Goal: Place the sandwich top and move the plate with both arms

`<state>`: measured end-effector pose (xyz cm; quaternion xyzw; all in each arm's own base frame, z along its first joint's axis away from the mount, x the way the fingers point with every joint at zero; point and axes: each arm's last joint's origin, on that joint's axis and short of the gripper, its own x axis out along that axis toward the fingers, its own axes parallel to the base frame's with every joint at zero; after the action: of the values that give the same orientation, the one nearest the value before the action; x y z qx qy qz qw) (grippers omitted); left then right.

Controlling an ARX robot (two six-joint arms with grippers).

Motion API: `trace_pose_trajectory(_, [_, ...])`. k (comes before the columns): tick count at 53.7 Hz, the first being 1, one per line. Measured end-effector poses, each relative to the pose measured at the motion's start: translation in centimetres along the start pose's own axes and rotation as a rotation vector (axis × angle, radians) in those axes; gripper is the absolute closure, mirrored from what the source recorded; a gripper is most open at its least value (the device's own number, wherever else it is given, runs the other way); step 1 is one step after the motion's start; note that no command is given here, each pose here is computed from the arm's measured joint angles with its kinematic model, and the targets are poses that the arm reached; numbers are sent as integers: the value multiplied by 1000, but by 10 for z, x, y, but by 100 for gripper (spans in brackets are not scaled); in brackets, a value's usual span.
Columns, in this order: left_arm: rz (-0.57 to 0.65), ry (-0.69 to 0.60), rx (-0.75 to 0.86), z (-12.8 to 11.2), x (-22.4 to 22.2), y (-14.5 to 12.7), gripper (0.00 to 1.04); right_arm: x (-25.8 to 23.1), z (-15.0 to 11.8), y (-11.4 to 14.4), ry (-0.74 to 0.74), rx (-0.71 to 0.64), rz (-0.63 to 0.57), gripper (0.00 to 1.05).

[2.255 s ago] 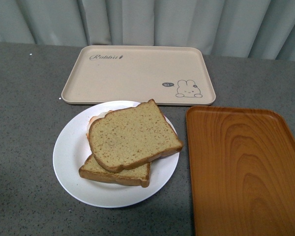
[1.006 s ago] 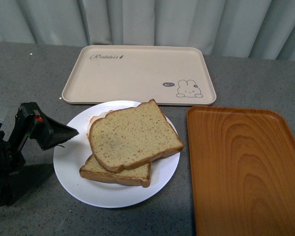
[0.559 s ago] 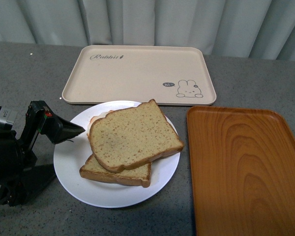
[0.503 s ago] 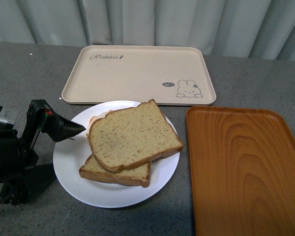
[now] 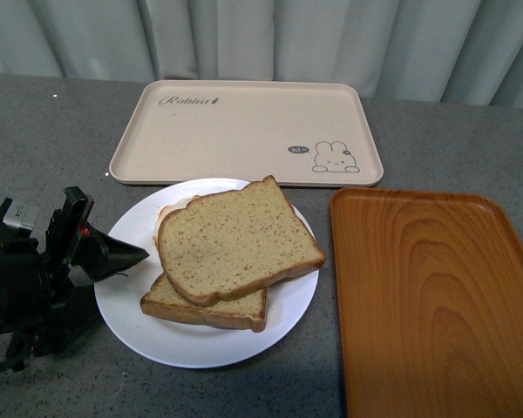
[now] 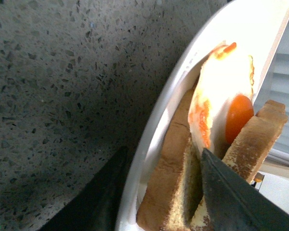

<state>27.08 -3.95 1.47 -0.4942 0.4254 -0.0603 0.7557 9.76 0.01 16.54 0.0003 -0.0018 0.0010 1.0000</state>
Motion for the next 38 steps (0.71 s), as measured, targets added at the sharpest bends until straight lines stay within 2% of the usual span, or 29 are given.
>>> trace_pose_trajectory(14, [-34,-4,6,0,0,-2,100,0,0,0,0,0,0,9])
trace_pose_trajectory(31, [-126,-33,0,-1,-4,-6,101,0,0,0,0,0,0,9])
trace_pose_trajectory(38, [-238,-58,-5,-1,-11,-14,101,0,0,0,0,0,0,9])
